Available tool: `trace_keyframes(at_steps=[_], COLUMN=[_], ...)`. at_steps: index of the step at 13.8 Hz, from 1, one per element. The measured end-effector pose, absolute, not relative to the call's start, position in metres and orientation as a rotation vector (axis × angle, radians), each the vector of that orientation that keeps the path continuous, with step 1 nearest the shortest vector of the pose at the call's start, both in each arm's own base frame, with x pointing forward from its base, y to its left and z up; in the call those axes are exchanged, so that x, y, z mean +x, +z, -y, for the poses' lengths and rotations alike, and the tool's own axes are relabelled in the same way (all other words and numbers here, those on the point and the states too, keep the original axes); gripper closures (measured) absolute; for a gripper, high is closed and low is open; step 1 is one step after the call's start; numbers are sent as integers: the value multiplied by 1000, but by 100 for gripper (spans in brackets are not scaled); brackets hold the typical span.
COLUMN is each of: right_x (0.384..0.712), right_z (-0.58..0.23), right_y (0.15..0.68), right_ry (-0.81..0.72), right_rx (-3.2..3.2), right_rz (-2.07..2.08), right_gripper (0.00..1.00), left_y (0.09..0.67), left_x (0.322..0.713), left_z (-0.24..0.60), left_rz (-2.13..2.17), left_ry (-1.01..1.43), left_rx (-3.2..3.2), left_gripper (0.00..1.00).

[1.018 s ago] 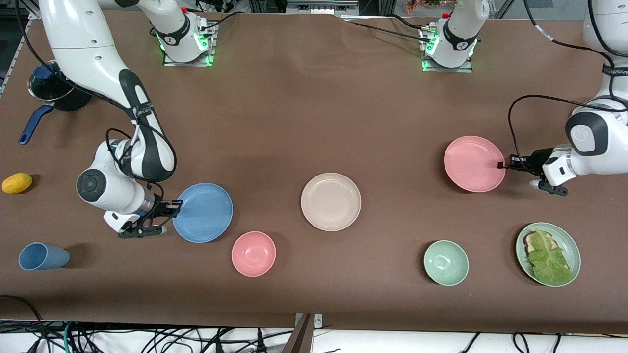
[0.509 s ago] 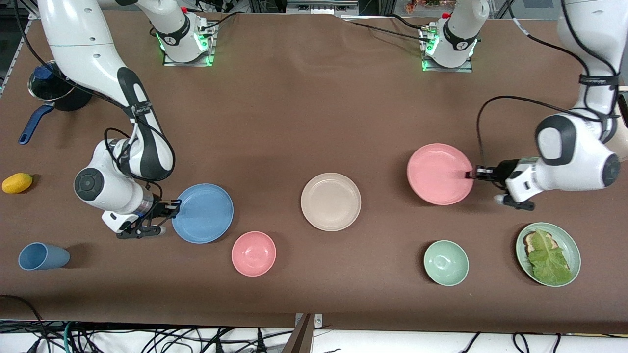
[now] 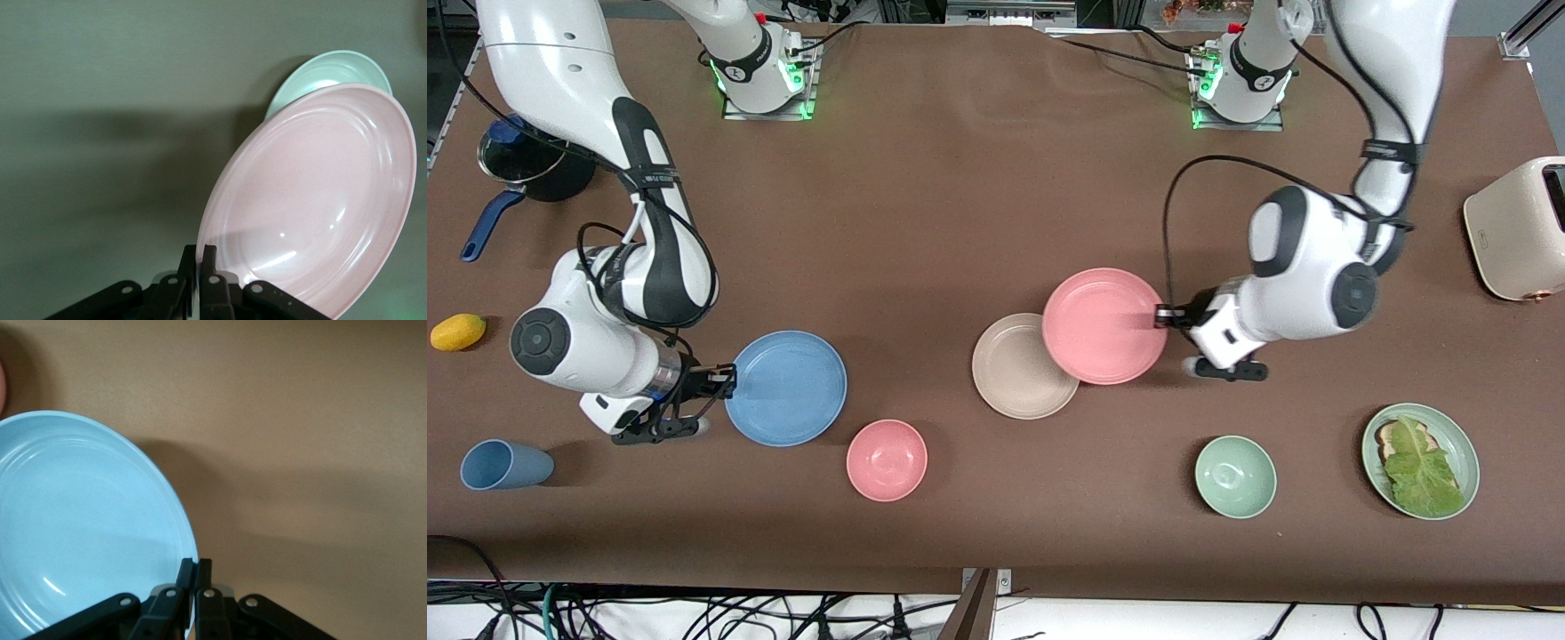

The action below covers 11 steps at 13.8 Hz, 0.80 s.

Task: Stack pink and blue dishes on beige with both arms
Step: 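Carry the pink plate with the left gripper onto the beige plate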

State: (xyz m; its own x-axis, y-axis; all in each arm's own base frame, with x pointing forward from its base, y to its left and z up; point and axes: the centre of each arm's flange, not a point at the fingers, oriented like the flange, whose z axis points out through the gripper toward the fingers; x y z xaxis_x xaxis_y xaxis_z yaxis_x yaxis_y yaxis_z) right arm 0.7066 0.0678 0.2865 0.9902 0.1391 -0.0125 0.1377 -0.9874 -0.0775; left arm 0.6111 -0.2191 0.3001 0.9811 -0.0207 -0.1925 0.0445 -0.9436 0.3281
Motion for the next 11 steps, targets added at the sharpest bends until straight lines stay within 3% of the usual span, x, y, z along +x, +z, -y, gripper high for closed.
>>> trace_keyframes(at_steps=[7,11], right_x=[701,695], right_z=[-100,-139], right_y=[287,287], right_ry=[69,81], right_rx=[-3054,-3061], right_rz=[168,53], right_gripper=[96,96], left_y=[228,227], left_x=[597,606], left_z=[293,304], left_rz=[-103,-150], left_ry=[-196,-173], left_rx=[2809,2802], left_gripper=[95,95])
